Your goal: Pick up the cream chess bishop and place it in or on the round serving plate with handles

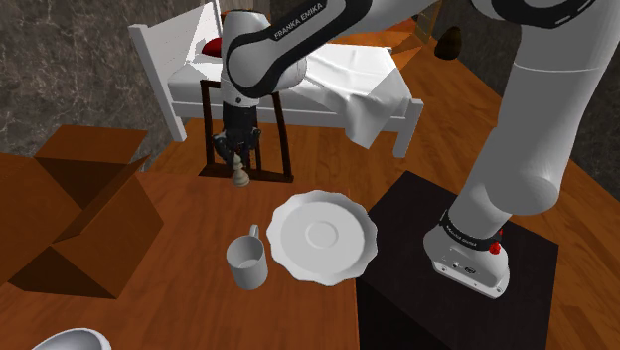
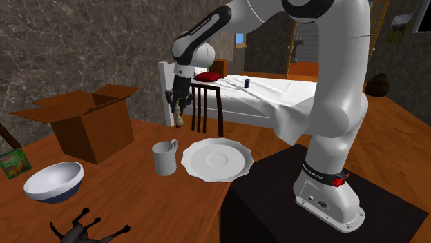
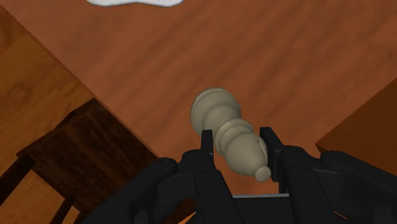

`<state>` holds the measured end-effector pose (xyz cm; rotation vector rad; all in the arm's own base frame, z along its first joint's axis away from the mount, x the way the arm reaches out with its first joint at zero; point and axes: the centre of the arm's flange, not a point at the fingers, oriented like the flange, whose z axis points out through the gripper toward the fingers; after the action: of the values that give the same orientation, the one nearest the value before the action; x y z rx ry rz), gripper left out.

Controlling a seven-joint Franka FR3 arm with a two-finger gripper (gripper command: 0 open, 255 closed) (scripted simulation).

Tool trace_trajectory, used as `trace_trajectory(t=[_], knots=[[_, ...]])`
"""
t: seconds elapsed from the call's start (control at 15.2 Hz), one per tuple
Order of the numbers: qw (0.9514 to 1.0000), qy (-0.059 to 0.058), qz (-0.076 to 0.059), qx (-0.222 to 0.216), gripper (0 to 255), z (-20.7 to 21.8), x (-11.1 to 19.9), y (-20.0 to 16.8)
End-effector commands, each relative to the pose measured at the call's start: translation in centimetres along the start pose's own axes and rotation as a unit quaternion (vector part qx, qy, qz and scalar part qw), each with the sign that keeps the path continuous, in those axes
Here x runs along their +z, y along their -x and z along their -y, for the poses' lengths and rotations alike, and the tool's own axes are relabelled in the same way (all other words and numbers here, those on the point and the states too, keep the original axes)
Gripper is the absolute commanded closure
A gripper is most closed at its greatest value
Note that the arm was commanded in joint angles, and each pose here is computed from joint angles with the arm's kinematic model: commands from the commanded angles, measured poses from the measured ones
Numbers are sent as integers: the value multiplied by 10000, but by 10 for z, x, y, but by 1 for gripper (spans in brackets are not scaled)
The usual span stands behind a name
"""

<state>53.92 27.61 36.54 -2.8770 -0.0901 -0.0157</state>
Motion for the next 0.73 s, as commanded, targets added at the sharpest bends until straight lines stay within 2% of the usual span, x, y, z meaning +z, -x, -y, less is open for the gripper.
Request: trace_trajectory(t=[0.0,0.66], knots=[[10000,1,2,1,255,-1,-7,12],[10000,1,2,1,255,-23,-24,141]])
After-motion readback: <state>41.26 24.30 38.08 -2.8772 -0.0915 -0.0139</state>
